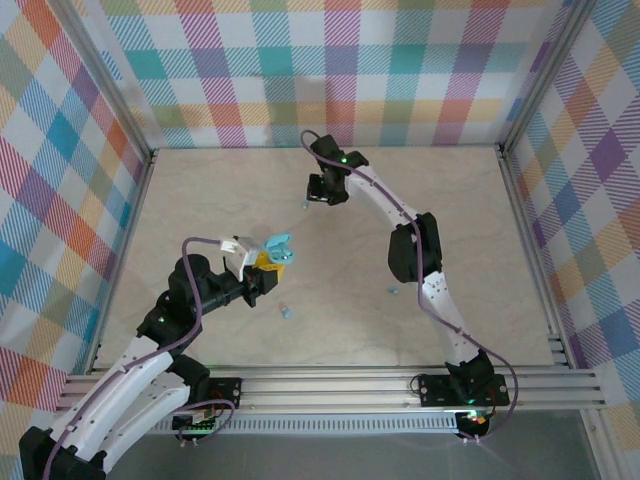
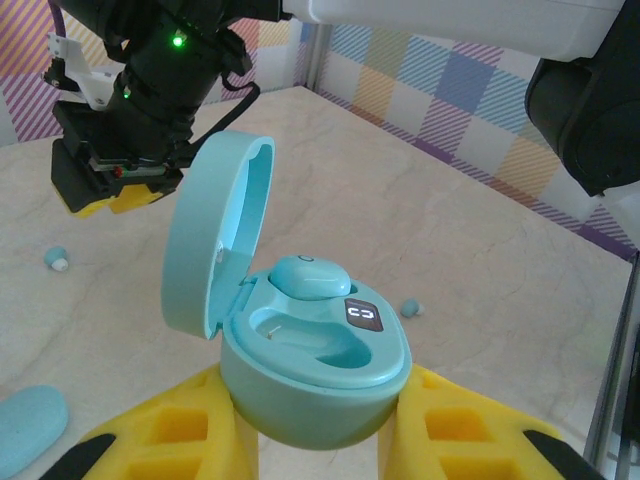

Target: Insert wireless bluetooth earbuds into charging case

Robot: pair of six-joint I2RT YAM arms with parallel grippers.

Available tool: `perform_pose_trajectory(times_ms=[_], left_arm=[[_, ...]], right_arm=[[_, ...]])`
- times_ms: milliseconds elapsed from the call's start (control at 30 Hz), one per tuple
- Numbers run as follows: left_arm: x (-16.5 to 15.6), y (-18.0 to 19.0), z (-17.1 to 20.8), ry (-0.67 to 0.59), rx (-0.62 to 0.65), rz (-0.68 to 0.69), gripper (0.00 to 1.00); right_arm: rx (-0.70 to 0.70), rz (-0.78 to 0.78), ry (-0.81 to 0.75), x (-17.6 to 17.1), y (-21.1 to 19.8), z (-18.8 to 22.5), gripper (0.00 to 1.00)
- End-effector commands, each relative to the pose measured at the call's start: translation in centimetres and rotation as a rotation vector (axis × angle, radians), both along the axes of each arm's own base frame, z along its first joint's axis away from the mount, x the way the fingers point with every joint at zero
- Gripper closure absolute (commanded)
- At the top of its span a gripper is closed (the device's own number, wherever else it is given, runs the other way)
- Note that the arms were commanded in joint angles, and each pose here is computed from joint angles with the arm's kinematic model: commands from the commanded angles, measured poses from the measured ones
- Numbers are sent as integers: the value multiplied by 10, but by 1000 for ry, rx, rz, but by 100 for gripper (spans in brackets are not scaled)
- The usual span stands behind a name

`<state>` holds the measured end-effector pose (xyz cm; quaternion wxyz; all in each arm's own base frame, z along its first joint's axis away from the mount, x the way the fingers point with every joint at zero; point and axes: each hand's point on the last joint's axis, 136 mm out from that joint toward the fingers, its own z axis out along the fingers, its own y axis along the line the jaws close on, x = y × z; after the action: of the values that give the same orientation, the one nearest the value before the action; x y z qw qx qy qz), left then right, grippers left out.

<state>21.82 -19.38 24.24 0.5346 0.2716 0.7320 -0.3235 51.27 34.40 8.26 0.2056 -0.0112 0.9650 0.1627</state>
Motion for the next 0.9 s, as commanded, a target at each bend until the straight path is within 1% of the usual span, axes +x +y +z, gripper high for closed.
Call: perform_pose_trajectory(times_ms=[0,233,333,433,667,867], left_arm=[[-4,-2,18,-66,-25,-18,96],[-7,2,19,-77,-28,-9,96],[-8,3,20,-80,-29,-6,96],[-9,3,19,-82,-27,-7,96],[-10,5,20,-90,-29,-2,96],[-11,5,19,-92,-34,-2,96]], right_arm=[[42,-46,-70,15,17,-3,62],[171,-42,-115,33,44,-11,61],[220,-10,-115,35,56,-19,60],[242,14,-97,34,63,-27,60],[202,13,-49,26,57,-41,60],[116,48,-33,11,50,-43,63]])
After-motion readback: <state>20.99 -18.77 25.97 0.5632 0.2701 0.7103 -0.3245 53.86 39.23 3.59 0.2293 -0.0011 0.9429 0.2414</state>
